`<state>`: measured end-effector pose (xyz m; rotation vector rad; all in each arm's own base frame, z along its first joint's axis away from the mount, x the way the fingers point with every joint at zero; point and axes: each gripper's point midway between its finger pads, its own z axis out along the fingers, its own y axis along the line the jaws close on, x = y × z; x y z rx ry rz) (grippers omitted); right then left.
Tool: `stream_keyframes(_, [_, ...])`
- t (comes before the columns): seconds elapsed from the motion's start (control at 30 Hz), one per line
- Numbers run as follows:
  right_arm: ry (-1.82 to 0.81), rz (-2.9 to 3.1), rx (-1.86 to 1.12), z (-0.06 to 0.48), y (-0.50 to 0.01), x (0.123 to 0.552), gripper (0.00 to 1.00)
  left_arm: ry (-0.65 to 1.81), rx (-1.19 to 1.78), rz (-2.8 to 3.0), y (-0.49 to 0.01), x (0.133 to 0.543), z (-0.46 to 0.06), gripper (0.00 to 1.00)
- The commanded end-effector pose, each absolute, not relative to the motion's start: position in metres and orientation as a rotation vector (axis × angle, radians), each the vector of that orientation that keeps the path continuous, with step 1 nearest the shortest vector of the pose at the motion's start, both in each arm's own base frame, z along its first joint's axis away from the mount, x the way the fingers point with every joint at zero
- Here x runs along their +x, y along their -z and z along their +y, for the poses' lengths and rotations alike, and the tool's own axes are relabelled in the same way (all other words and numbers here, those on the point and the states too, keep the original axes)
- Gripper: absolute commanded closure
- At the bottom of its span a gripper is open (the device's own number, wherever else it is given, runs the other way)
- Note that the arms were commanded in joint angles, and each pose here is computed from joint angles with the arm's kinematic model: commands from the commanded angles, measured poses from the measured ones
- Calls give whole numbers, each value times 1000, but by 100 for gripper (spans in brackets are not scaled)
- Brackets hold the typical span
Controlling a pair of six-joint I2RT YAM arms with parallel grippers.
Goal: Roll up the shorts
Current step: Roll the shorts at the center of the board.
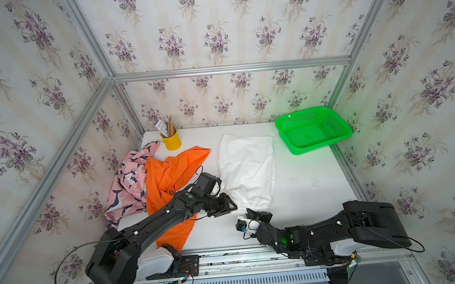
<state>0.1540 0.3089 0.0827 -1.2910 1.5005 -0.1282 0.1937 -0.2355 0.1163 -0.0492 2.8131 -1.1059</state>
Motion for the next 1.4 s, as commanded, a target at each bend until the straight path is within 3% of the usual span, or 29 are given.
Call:
stream_keyframes(0.0, [27, 1582, -1350, 314, -70, 146, 100, 891, -8, 2832, -118, 194, -204, 48])
stream_keyframes(0.23, [-286, 1760, -1383, 325, -61, 140, 100, 894, 225, 2849, -123, 203, -217, 58])
stream_keyframes(0.43, [-471, 1849, -1426, 334, -60, 136, 100, 871, 383, 2961, -76, 212, -230, 64])
stream_keyframes(0.7, [-730, 2039, -1435, 335, -59, 146, 100, 574, 415, 3102, -23, 215, -204, 65])
stream_keyframes(0.9, [-904, 2213, -1428, 337, -47, 160, 100, 364, 363, 2969, -45, 237, -179, 38])
stream_keyframes(1.23, [-1031, 2496, -1241, 327, -33, 217, 100, 601, 485, 2706, -95, 244, -199, 30])
stream_keyframes(1.37, [-1110, 2596, -1174, 324, -19, 228, 95, 675, 568, 2698, -94, 246, -214, 27])
